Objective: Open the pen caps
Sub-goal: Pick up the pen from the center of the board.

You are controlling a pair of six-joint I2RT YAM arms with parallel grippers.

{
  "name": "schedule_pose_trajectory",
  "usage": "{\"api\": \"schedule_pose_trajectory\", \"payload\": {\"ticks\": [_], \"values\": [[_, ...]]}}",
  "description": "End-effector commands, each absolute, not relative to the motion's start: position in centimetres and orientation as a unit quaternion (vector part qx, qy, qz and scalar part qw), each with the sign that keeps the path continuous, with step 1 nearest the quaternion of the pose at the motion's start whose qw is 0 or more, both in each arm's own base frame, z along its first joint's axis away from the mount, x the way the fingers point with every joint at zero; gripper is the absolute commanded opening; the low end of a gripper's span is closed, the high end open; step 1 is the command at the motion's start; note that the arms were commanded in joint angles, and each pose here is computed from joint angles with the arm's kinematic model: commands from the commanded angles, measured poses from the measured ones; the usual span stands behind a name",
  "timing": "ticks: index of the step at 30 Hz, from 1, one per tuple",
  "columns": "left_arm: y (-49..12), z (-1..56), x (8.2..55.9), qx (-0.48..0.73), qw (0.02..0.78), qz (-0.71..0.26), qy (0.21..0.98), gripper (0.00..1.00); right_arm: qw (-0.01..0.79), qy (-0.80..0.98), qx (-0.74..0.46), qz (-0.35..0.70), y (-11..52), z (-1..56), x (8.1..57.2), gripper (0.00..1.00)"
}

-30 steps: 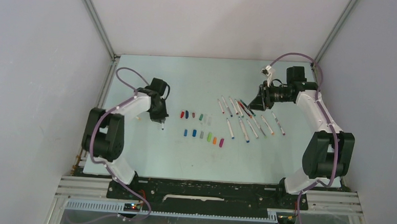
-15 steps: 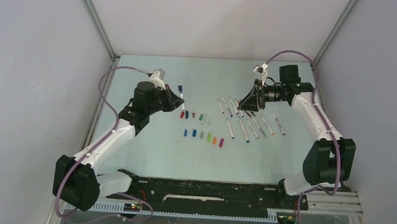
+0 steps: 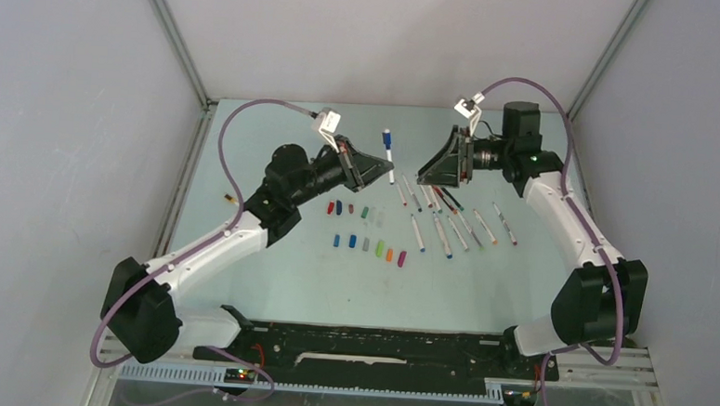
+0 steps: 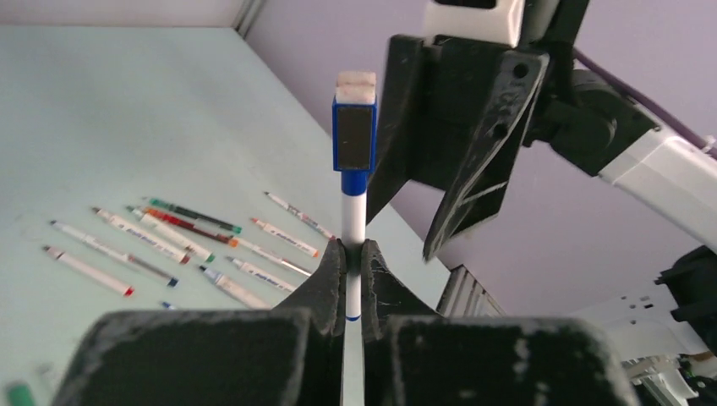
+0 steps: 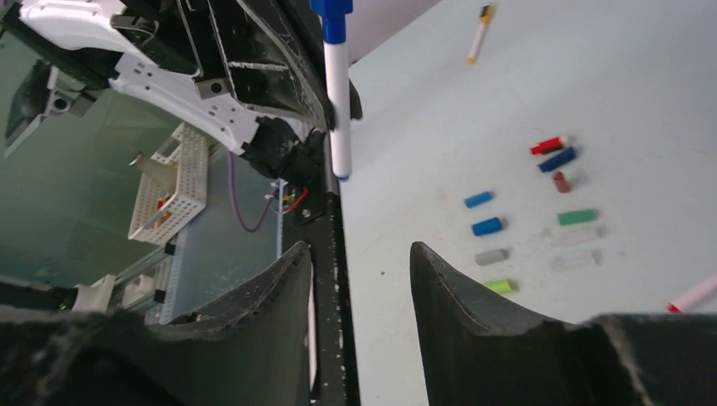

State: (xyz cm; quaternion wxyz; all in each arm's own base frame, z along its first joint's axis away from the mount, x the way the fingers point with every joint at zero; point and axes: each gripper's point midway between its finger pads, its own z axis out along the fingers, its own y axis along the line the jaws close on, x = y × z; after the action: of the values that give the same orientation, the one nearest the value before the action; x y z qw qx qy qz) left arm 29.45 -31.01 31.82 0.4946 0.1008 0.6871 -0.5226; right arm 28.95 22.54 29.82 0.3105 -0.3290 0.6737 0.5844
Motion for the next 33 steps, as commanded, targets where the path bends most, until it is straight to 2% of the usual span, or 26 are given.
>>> {"api": "schedule_pose_trajectory", "payload": {"ticks": [1,13,21,33], "values": [[-32.7,37.4,28.7,0.116,0.530,-0.564,0.623,0.00,0.307,0.645,-0.353,0.605,24.7,31.3,27.4,0.50],[-34.7,37.5,27.6,0.132,0.527,-0.569,0.617,0.00,0.278,0.636,-0.349,0.630,26.1,31.5,26.1,0.53],[-34.7,37.5,27.6,0.131,0.533,-0.563,0.618,0.00,0.261,0.629,-0.348,0.644,26.5,31.8,26.0,0.42],[-34.1,38.2,27.4,0.128,0.547,-0.557,0.612,0.00,0.242,0.622,-0.360,0.651,27.5,31.5,25.0,0.38]]}}
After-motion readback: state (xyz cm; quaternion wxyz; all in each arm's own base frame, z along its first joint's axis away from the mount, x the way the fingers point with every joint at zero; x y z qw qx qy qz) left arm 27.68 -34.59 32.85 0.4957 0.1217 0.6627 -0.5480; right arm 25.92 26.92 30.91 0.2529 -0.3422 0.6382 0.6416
